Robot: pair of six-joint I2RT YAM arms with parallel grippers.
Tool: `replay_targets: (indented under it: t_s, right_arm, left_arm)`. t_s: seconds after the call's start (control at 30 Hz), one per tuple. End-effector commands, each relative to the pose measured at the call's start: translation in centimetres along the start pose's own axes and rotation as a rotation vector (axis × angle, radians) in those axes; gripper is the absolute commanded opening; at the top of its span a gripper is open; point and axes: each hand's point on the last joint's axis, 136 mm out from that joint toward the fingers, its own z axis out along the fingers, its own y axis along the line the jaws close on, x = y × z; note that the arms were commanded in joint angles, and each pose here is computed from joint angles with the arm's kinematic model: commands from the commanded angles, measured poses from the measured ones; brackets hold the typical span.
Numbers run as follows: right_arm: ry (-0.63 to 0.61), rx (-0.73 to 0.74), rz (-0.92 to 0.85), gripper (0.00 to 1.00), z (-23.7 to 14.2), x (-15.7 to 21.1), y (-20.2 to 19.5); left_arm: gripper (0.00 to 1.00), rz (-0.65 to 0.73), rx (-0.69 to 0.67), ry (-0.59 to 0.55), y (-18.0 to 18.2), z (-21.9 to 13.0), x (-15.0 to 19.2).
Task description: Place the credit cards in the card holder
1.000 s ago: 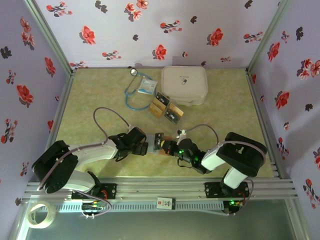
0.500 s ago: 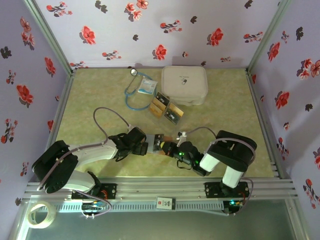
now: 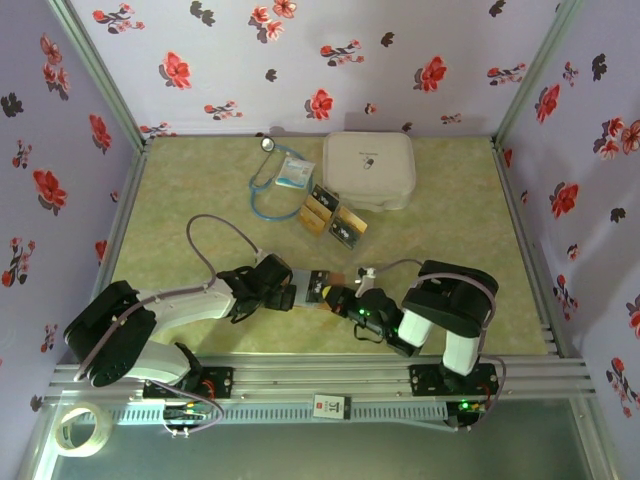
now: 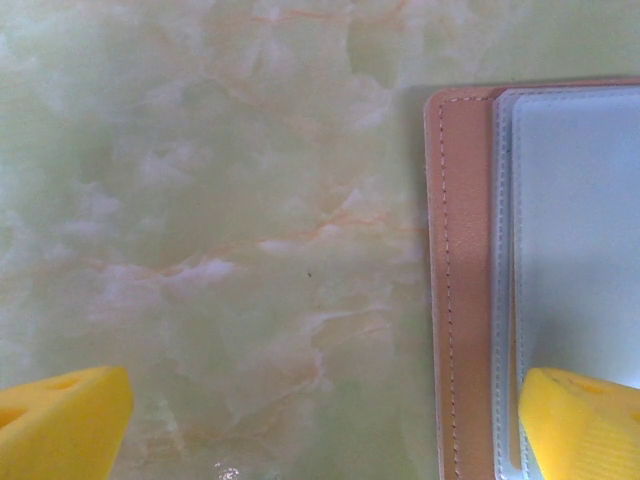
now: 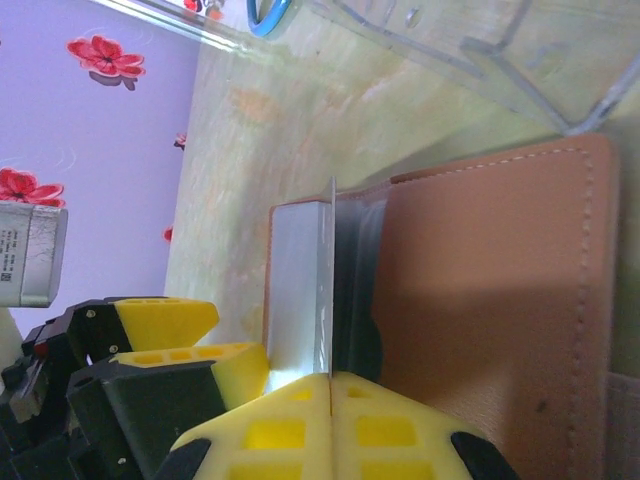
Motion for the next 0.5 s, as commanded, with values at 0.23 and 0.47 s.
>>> replay_targets:
  t_s: [0.23, 0.47]
  right_arm:
    - [-0.039, 0.04, 0.009, 0.0, -0.32, 0.09, -1.1]
    - [-0.028, 0.041, 0.008, 0.0, -0.06, 0.55, -1.13]
  left_arm:
    - [1.0, 0.017, -0.083, 0.034, 1.96, 0.4, 1.51]
    - [1.0, 0.018, -0.082, 0.035, 1.98, 0.4, 1.56]
